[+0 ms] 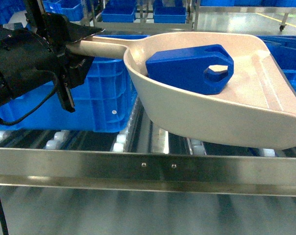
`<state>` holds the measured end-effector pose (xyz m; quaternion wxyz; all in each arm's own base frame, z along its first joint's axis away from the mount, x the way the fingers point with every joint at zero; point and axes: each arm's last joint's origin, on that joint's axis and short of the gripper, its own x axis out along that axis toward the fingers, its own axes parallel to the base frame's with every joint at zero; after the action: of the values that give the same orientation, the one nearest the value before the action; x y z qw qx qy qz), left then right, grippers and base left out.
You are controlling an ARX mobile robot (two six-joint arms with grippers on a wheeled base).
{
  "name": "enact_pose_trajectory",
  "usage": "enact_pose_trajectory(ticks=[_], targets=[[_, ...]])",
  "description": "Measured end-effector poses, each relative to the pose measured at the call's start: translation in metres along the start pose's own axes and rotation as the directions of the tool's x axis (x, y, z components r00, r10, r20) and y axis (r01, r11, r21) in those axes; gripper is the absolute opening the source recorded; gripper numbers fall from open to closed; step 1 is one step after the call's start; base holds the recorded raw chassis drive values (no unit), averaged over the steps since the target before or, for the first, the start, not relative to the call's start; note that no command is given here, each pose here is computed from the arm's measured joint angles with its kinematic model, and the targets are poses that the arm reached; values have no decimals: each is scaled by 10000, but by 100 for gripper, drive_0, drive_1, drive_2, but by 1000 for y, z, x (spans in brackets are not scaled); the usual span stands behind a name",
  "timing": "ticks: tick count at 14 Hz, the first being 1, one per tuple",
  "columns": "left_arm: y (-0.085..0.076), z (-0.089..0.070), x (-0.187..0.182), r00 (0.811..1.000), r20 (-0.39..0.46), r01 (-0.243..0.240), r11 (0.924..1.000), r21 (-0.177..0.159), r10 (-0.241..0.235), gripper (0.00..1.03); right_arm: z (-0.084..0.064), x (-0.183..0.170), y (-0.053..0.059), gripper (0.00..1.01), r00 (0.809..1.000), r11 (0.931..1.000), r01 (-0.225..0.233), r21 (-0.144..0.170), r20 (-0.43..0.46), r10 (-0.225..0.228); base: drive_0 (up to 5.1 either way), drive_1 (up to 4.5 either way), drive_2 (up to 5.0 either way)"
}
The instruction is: Place part in tray to right shelf
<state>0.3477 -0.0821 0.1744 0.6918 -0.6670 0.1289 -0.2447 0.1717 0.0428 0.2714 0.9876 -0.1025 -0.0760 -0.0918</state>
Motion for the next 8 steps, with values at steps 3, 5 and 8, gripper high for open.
enact_pose_trajectory(ticks=[3, 5, 8], targets=[[0, 0, 0, 10000, 4, 11, 10000, -1, -11, 13, 0, 0, 0, 98, 10000, 10000, -4, 0, 1, 4, 2, 384, -380], [0, 1, 0, 10000, 61, 19, 10000, 15, -19, 13, -1, 1, 1, 98, 10000, 10000, -20, -37, -68, 20, 2, 384, -380], [0, 1, 0, 10000, 46, 5, 10000, 14, -5, 13, -1, 1, 1, 98, 10000, 10000, -12, -23, -42, 12, 2, 384, -380]])
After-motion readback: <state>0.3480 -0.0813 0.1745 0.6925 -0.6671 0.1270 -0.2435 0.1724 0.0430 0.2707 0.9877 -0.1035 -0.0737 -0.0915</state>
